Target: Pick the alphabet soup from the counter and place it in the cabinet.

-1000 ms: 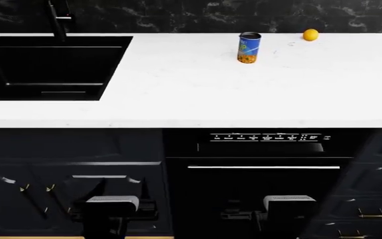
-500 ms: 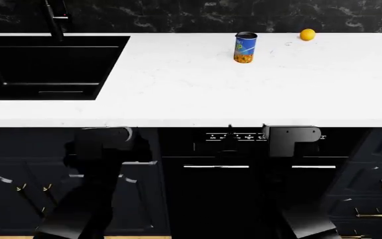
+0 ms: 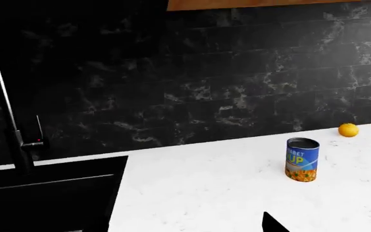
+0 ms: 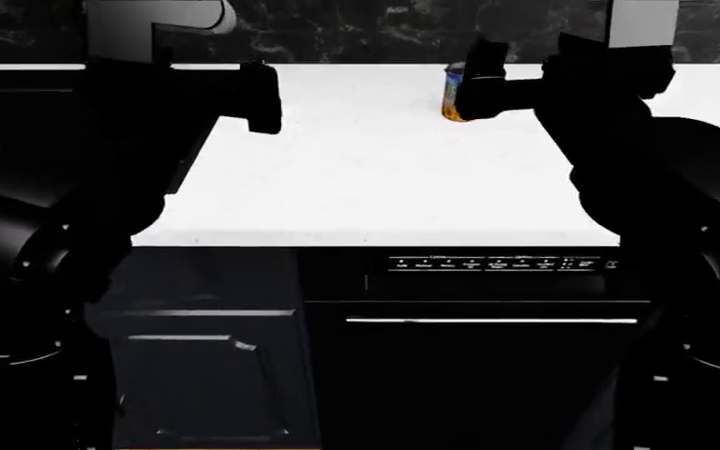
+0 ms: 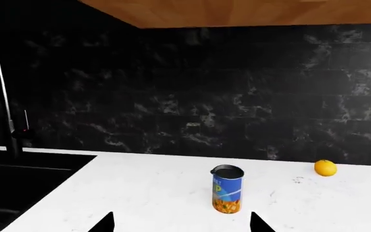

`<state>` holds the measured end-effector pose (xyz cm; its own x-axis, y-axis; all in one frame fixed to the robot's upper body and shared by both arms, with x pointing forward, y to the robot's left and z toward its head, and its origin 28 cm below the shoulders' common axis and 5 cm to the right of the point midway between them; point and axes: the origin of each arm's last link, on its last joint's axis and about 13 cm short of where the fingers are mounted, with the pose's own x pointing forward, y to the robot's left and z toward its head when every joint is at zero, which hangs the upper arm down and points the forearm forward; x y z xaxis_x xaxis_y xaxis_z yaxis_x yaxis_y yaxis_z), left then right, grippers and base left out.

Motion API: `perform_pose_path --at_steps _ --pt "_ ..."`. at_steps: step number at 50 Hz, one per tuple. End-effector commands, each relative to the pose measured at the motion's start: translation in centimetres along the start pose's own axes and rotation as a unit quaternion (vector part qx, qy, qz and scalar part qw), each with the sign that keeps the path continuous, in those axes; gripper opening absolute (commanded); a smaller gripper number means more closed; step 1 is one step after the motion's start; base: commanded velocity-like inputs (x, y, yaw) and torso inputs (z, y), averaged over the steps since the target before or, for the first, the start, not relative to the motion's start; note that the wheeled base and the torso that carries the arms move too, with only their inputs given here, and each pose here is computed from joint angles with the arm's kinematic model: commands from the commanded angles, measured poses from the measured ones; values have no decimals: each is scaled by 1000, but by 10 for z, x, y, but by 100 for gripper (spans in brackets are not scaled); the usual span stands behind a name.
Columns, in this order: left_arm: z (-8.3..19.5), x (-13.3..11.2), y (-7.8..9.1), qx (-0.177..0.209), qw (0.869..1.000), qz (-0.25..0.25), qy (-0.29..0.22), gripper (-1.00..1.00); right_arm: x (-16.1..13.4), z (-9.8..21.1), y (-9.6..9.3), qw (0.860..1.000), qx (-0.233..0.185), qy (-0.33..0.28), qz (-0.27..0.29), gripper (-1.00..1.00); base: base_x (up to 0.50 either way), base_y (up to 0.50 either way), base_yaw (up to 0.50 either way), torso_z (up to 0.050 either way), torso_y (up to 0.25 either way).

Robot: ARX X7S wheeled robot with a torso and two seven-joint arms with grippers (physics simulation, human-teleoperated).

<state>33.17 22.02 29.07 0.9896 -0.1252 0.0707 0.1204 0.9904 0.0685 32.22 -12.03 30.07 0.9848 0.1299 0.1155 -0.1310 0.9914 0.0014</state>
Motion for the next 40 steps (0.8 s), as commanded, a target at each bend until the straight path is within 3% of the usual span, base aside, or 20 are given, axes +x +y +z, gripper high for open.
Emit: perform_pose_path --at_steps 1,18,27,40 --pt "28 8 4 17 1000 -20 -4 100 2 30 -5 1000 -11 6 16 100 215 0 0 0 0" --pt "26 12 7 20 999 -47 10 100 -2 31 -15 996 -44 69 24 100 258 0 0 0 0" --pt "22 9 10 40 997 -56 33 100 -5 34 -19 994 -52 94 24 100 240 0 0 0 0" --pt "12 8 18 9 998 -41 46 100 -19 20 -34 992 -53 116 7 100 231 0 0 0 0"
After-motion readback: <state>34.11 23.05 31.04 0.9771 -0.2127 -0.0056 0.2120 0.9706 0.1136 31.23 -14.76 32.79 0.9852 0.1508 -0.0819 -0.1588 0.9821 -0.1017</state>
